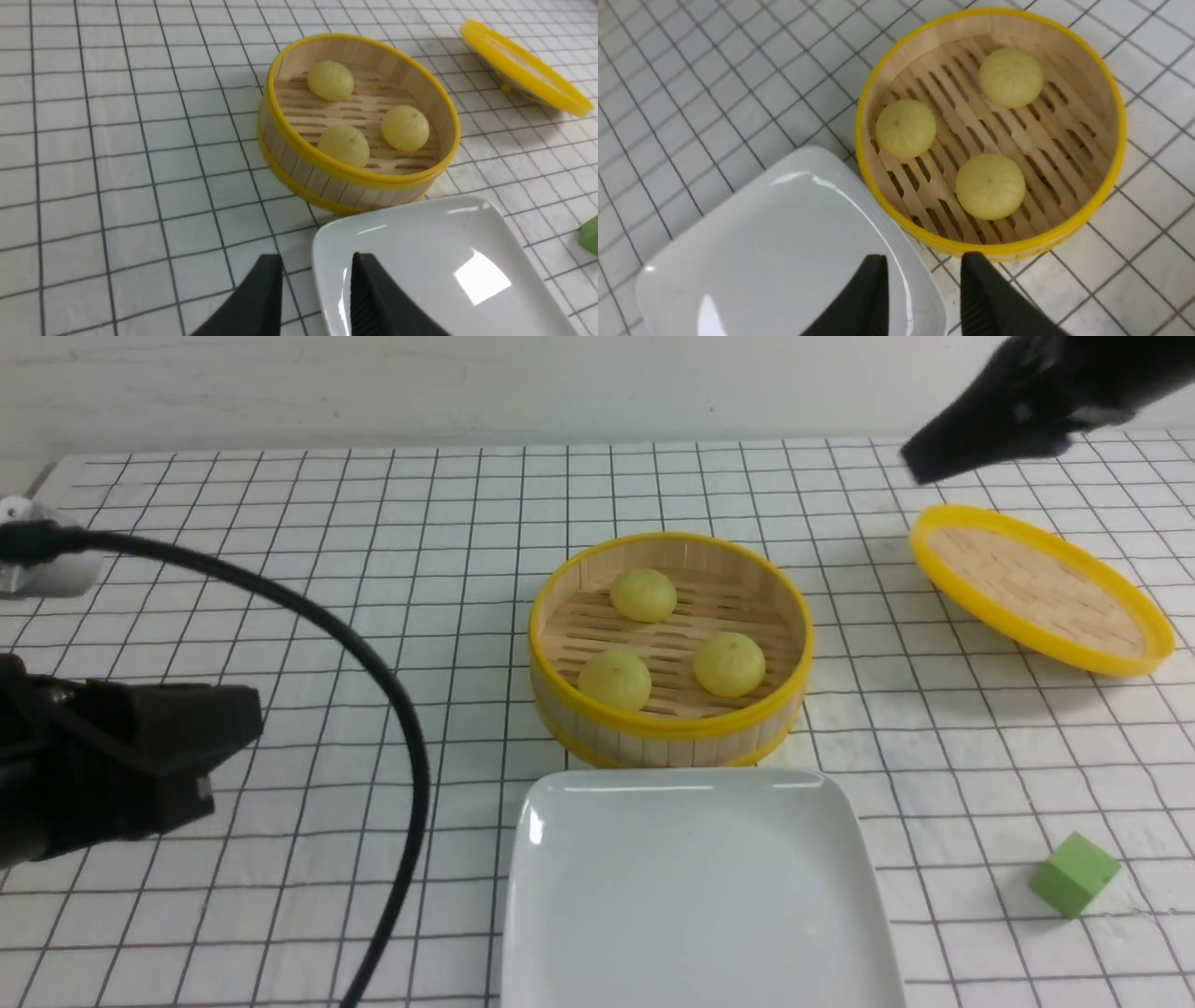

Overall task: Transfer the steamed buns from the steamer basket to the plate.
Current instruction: Use the right arm to grab the steamed stuffed bun that is closest to it, then use the right arm to put the steamed stuffed bun into the plate, then use the left arm to grab the steamed stuffed bun that is closest to it, then use the left arm to put the steamed stuffed bun into the plate

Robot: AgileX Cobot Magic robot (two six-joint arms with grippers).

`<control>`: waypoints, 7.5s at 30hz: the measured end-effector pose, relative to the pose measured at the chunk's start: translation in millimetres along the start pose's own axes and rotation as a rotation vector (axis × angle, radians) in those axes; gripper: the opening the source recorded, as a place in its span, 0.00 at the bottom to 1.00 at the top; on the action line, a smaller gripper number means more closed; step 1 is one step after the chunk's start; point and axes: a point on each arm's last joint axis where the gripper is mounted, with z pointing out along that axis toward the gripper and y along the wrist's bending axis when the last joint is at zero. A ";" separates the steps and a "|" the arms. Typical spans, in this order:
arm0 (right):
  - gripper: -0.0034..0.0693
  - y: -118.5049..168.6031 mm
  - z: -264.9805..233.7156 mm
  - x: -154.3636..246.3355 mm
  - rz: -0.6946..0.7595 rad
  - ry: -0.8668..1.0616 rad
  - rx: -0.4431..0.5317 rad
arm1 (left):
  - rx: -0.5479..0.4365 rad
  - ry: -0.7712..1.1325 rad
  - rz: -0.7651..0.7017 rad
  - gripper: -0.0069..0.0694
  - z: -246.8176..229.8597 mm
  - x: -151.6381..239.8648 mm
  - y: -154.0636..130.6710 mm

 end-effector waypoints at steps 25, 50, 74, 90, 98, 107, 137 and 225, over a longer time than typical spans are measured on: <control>0.54 -28.3 151.7 8.3 -0.022 0.216 0.094 | 0.023 -0.037 0.022 0.41 -0.1 -3.3 -2.1; 0.23 -45.8 200.8 23.5 -0.071 0.240 0.169 | 0.021 -0.038 0.023 0.41 -0.1 -3.5 -2.0; 0.07 50.0 41.5 -8.0 0.123 0.196 0.077 | 0.010 -0.053 0.026 0.41 -0.1 -4.8 -1.0; 0.07 66.1 140.2 92.5 0.065 0.418 0.081 | 0.038 -0.017 0.027 0.41 -0.1 -1.5 -3.5; 0.07 54.9 160.2 96.8 0.028 0.389 0.122 | 0.039 -0.016 0.027 0.41 -0.1 -1.4 -3.6; 0.21 48.6 171.1 103.5 0.017 0.413 0.145 | 0.040 -0.015 0.027 0.41 -0.1 -1.3 -3.6; 0.69 144.0 -61.5 46.2 -0.070 -0.316 0.211 | 0.318 0.233 0.157 0.42 97.5 -62.7 13.3; 0.66 190.9 -134.8 107.7 -0.216 -0.157 0.165 | 0.385 0.728 0.372 0.12 253.9 -90.3 -116.4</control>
